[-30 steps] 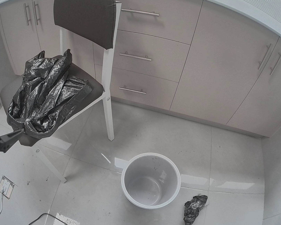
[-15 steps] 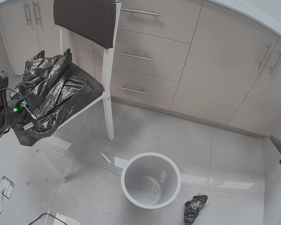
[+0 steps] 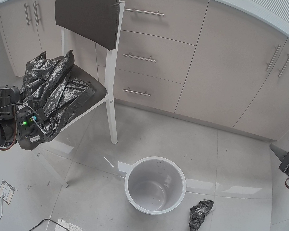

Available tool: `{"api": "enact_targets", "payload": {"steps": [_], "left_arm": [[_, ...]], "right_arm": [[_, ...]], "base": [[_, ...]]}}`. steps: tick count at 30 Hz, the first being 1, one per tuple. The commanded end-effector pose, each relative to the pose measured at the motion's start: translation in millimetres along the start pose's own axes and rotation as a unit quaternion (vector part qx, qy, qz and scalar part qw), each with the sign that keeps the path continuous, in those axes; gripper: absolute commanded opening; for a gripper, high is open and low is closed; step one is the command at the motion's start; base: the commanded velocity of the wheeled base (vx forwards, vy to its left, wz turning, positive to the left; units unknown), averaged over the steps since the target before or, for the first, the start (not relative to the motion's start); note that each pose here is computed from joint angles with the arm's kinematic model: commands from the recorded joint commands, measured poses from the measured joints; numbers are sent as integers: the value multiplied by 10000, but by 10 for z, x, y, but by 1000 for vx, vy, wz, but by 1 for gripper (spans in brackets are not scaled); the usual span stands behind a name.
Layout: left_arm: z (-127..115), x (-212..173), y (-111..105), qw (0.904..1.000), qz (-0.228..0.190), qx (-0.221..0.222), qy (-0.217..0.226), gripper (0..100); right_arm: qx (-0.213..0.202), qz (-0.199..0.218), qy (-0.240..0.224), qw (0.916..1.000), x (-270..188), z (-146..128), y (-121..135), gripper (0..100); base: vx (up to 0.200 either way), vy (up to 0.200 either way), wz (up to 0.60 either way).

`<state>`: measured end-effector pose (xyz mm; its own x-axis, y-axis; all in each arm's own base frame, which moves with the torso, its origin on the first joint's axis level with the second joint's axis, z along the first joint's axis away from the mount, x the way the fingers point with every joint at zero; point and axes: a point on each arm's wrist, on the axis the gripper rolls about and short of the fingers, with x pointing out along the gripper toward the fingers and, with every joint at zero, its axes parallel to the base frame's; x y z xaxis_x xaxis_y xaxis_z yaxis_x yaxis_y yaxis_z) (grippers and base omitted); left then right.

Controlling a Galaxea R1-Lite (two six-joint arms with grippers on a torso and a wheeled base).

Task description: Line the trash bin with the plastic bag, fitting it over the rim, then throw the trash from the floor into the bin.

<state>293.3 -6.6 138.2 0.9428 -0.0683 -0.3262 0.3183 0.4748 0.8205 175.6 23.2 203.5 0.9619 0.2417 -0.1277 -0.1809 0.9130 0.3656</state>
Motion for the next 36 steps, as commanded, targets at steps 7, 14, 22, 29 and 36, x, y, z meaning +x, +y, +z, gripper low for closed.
{"api": "enact_targets", "payload": {"steps": [7,14,22,29,36], "left_arm": [[93,-463,-63,9998,-10,55,-201,100],[24,-531,-317,9990,-435,97,-95,100],[-53,-321,-412,9979,-638,87,104,100],[-164,-112,-457,9982,-552,58,209,100],[-161,-39,-439,9994,-323,72,100,100]], "right_arm": [[21,-57,156,9999,66,-49,-27,0],[25,-68,184,9998,79,-57,-32,0],[28,-76,206,9998,80,-70,-37,0],[28,-69,208,9998,80,-70,-37,0],[26,-63,194,9998,74,-66,-35,0]], "base": [[0,0,0],[0,0,0],[0,0,0],[0,0,0],[0,0,0]]}}
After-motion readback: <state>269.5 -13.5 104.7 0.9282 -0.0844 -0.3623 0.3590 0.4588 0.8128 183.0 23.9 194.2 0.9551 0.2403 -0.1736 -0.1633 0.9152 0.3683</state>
